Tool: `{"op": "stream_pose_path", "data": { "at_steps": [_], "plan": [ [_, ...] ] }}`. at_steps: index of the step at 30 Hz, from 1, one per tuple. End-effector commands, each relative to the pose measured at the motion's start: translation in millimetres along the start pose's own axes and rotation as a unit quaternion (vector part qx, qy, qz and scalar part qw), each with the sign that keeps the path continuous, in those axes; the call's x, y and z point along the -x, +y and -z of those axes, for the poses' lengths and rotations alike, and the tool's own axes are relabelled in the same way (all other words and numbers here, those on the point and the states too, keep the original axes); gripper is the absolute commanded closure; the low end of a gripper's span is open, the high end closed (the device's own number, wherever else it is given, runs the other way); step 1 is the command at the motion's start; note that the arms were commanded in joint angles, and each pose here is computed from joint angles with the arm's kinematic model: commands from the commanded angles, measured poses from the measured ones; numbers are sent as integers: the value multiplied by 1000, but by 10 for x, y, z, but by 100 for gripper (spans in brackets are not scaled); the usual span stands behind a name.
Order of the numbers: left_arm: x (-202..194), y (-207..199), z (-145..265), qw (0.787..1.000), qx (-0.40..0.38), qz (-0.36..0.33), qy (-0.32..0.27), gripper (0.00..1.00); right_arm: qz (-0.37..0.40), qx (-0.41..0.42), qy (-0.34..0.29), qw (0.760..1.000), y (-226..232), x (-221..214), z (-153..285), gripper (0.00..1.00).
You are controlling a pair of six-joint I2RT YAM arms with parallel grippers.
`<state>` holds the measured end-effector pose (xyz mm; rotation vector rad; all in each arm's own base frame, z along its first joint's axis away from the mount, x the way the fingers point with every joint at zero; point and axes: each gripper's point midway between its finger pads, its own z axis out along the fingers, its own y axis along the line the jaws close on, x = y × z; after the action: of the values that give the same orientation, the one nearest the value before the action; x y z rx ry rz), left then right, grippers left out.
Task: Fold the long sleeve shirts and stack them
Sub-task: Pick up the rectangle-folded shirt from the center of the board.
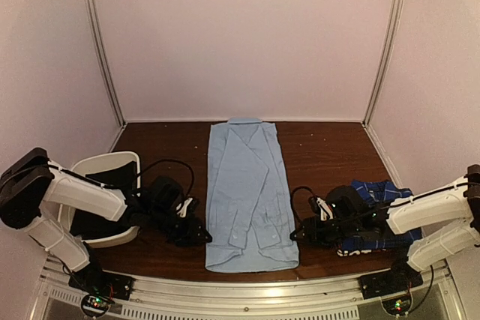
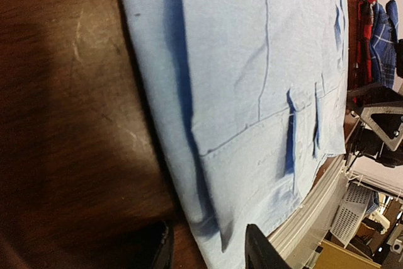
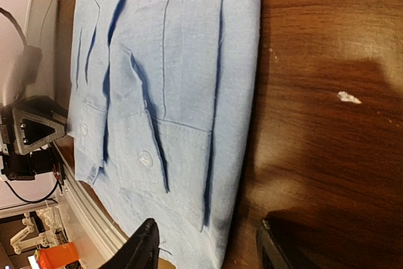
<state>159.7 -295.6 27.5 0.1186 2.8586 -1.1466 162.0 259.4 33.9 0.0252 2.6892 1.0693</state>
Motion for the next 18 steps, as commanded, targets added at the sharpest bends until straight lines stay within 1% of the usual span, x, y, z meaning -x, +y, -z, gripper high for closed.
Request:
{"op": "stream_pose_path", "data": {
  "at_steps": [1, 7, 13, 18],
  "plan": [
    [-50, 76, -59, 1000, 21, 12, 20, 63, 5, 1, 20, 1000, -26, -62, -56, 46],
    [-101, 32, -122, 999, 13, 15, 44, 74, 3, 8, 35, 999, 1, -88, -118, 53],
    [-184, 9, -130, 998, 5, 25, 65, 84, -4, 16, 37, 999, 5, -110, -123, 60],
    [-214, -36, -130, 997, -5, 26, 75, 89, -2, 25, 43, 999, 35, -135, -154, 67]
  ]
}}
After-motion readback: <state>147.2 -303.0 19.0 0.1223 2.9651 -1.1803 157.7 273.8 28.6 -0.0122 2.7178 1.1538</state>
